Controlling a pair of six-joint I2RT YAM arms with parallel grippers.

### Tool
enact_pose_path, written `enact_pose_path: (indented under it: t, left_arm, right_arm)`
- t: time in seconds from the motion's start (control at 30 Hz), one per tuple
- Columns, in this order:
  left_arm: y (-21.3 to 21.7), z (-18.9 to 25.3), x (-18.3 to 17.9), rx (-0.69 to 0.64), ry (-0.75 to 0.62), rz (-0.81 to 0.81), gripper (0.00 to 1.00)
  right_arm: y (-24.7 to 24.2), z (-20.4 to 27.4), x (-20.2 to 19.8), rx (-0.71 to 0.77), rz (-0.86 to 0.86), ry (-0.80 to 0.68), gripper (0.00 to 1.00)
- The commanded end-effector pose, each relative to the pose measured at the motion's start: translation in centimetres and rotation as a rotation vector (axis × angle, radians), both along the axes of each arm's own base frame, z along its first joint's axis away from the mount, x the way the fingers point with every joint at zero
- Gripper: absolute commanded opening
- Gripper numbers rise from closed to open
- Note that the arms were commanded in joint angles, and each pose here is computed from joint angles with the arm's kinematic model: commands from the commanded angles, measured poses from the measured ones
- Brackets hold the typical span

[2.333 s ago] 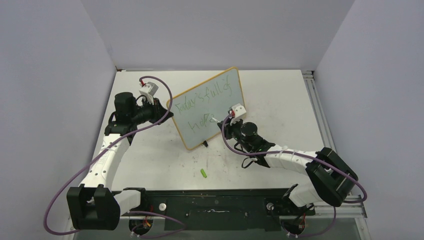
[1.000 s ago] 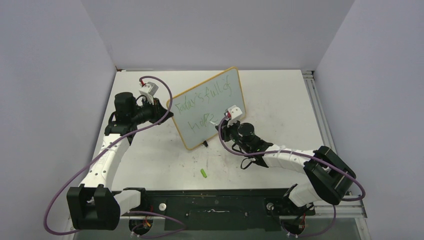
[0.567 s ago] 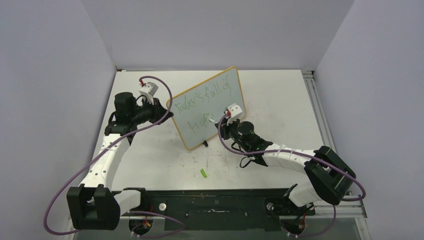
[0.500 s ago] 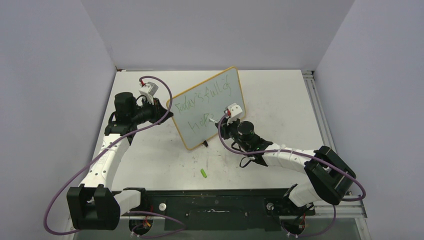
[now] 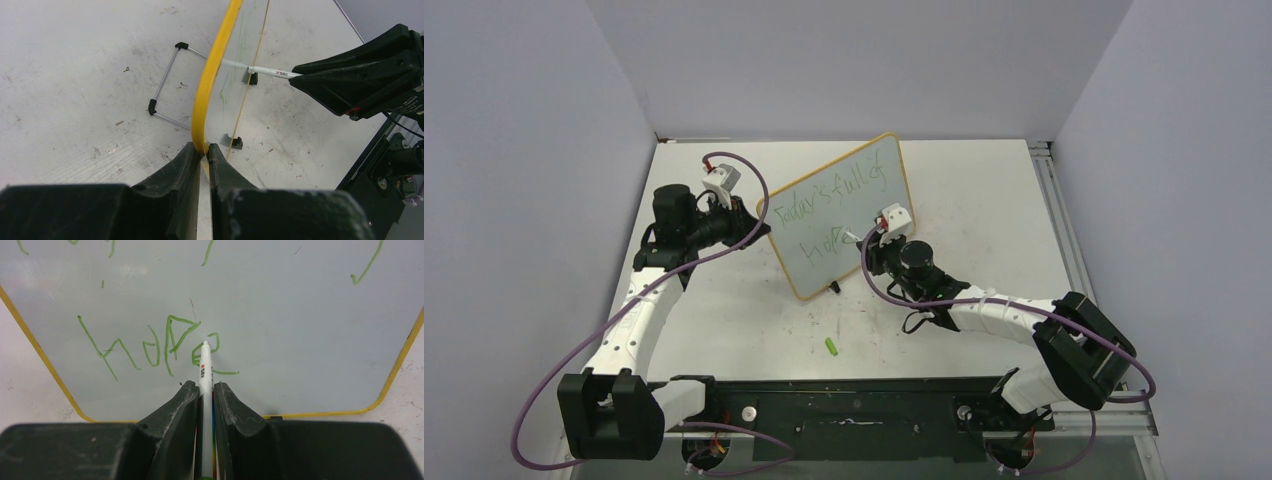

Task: Write a sentence on the whiteboard

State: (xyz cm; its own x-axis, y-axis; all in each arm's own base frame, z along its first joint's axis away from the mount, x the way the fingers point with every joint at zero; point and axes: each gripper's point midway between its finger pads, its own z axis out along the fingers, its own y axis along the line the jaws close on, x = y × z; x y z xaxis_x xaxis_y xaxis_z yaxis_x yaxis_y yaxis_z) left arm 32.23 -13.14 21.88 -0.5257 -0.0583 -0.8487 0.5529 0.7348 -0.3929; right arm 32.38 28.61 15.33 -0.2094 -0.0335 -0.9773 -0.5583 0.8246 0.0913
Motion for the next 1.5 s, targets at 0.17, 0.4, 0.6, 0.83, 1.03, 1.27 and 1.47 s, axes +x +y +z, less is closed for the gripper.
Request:
enact_pose_path:
  t: [0.17, 0.4, 0.6, 0.83, 1.03, 1.27, 1.47]
  left_arm:
    - [-0.9, -0.6, -1.0, -0.004, 0.042, -0.048, 0.0]
    - [-0.9, -0.6, -1.0, -0.006, 0.044, -0.048, 0.0]
    - [-0.8, -0.4, -1.0, -0.001, 0.038, -0.039, 0.0]
    - [-0.9, -0.4, -1.0, -0.003, 0.036, -0.043, 0.0]
    - [-1.0, -0.4, -1.1, -0.003, 0.036, -0.047, 0.0]
    - [-1.0, -0.5, -1.0, 0.0, 0.042, -0.047, 0.0]
    - [-1.1, -0.5, -1.1, 0.0, 0.041, -0.05, 0.0]
  right_arm:
    - [-0.8, 3.6, 2.3, 0.077, -0.085, -0.09, 0.05]
    - [-1.3, 4.5, 1.5, 0.089, -0.071, -0.105, 0.05]
    - [-2.9, 4.5, 0.4, 0.085, -0.1, -0.085, 0.05]
    - [-4.2, 2.4, 0.2, 0.066, -0.128, -0.042, 0.05]
    - [-4.2, 1.7, 0.6, 0.066, -0.118, -0.035, 0.05]
    - [-4.0, 0.8, 1.0, 0.061, -0.107, -0.019, 0.05]
    - [-3.9, 0.6, 1.3, 0.064, -0.108, -0.016, 0.05]
